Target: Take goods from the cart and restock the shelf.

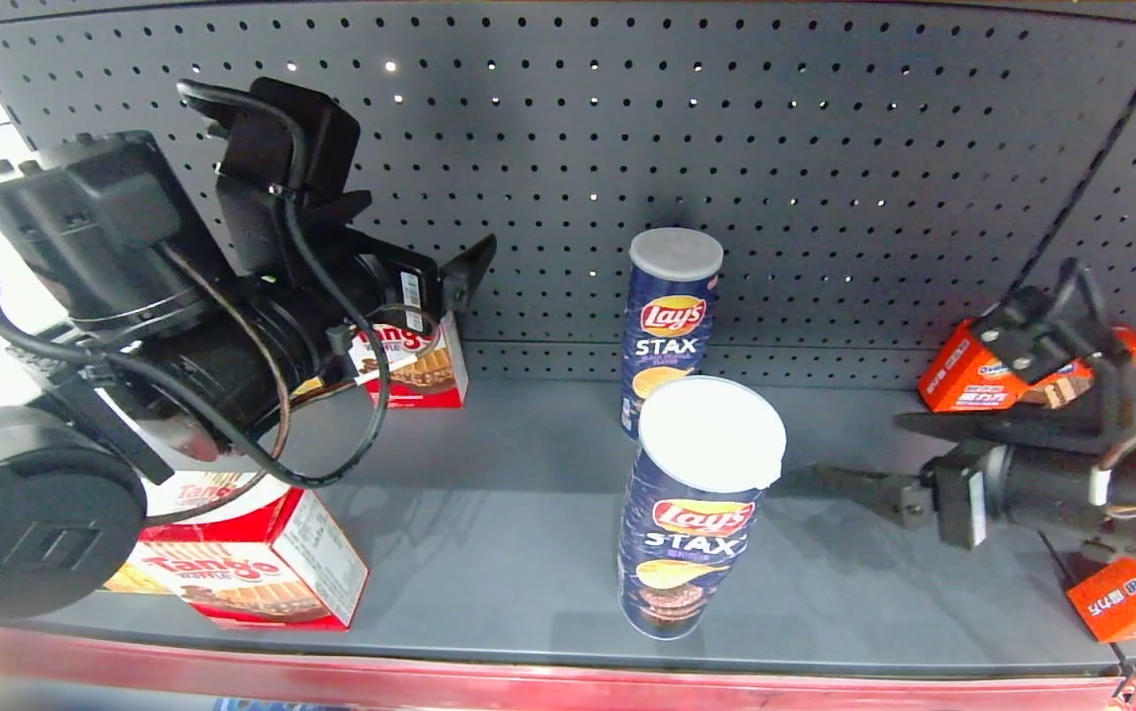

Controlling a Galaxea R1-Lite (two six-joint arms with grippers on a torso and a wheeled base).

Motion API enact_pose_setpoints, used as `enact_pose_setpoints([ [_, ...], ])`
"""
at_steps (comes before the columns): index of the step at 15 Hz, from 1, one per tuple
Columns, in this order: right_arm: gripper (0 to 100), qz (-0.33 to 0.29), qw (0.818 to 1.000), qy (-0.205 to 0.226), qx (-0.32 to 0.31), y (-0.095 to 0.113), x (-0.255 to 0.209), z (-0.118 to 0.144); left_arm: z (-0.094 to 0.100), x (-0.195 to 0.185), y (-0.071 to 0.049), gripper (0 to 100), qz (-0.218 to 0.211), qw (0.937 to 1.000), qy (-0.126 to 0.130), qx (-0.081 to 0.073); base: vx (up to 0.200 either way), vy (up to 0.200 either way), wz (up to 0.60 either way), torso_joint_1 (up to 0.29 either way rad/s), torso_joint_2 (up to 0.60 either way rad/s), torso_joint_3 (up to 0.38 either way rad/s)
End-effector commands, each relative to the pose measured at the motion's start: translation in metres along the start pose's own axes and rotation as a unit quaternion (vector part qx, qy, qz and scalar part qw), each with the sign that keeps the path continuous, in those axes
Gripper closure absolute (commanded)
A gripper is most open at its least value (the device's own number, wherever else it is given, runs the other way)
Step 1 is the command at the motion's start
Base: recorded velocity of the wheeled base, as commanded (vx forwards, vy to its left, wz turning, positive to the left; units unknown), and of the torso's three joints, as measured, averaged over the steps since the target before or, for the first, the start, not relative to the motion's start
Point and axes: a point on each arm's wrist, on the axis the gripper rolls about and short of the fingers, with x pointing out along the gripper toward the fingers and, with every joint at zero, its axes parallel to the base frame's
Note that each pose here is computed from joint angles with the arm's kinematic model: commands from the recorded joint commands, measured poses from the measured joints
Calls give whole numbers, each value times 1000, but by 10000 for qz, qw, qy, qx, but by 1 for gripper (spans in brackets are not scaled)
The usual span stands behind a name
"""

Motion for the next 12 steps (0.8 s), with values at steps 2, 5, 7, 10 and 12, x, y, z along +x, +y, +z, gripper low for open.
enact_pose_setpoints([
  [2,0,-903,9916,-917,145,-22,-71,7,18,-27,8,0,51,9998,-174,-4,0,0,0,0,0,0],
  [5,0,-1474,9799,-1332,181,-17,-122,-18,40,-60,19,0,76,9997,-168,145,0,0,0,0,0,0],
  [7,0,-1922,9679,-1610,169,-12,-148,-34,57,-86,29,0,107,9998,-106,160,0,0,0,0,0,0],
  [10,0,-2029,9602,-1917,80,-1,-167,-45,73,-119,37,0,118,9997,-150,154,0,0,0,0,0,0],
  [12,0,-2052,9569,-2053,44,4,-175,-53,83,-147,43,0,131,9997,-139,154,0,0,0,0,0,0],
])
